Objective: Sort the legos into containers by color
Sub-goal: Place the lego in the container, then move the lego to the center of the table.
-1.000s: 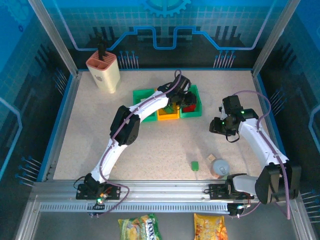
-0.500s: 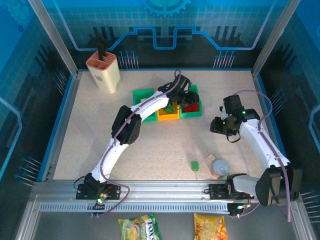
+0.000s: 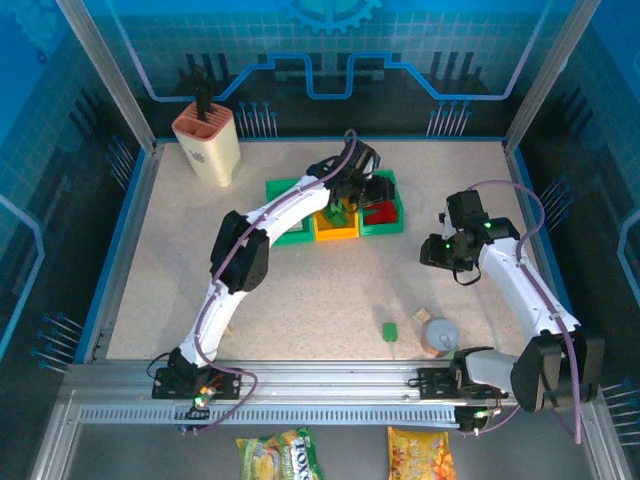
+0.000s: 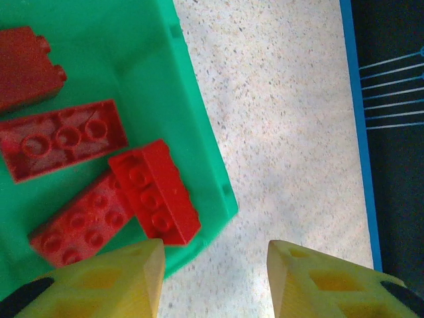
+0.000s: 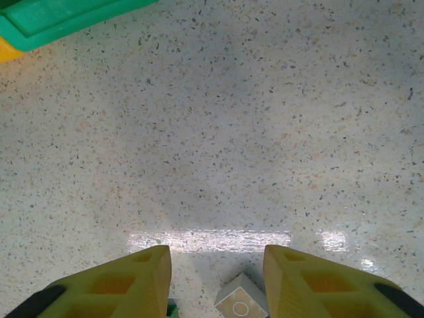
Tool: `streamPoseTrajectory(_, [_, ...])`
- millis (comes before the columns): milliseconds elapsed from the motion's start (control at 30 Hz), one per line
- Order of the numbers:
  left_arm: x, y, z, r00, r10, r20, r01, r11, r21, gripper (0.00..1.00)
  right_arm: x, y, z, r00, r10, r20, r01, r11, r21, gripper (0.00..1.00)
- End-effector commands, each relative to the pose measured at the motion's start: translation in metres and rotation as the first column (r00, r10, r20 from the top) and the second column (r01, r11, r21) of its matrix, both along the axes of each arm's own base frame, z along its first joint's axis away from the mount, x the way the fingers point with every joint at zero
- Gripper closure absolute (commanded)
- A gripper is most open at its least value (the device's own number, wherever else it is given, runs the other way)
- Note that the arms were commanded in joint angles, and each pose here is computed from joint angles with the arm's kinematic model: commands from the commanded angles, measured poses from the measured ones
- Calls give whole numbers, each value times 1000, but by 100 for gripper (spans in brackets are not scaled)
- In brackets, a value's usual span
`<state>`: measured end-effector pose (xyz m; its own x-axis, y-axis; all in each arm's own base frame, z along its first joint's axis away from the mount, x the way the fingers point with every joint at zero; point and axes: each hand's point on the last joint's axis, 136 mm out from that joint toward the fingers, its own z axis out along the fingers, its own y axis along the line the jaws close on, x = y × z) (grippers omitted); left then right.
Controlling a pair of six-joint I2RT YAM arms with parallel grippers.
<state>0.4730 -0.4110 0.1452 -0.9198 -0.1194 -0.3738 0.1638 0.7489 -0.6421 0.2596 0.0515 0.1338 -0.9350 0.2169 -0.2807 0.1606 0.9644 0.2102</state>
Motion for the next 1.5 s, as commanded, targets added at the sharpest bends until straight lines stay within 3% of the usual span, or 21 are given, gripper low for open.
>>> streamPoseTrajectory(0, [-19,21,13,1000,-20,-16,21,998,51,54,-12,5,-7,999,16,-43,-16,1000,6,58])
streamPoseTrajectory(367, [-72,70,21,996,-68,-61,76,985,152,54,-35,18,-29,991,15,-132,-23,998,-56,55])
streamPoseTrajectory(833, [-131,194,41,998,5,-60,9,971,237,53,-63,12,-71,957,-134,-257,114,989,-91,41])
streamPoseTrajectory(1167, [-153,252,55,999,37,-35,-26,962,273,52,-75,19,-94,920,-119,-373,87,991,-101,36])
streamPoseTrajectory(1467, [-156,286,43,998,59,24,-64,922,381,51,-82,31,-103,898,-68,-434,27,994,-102,36])
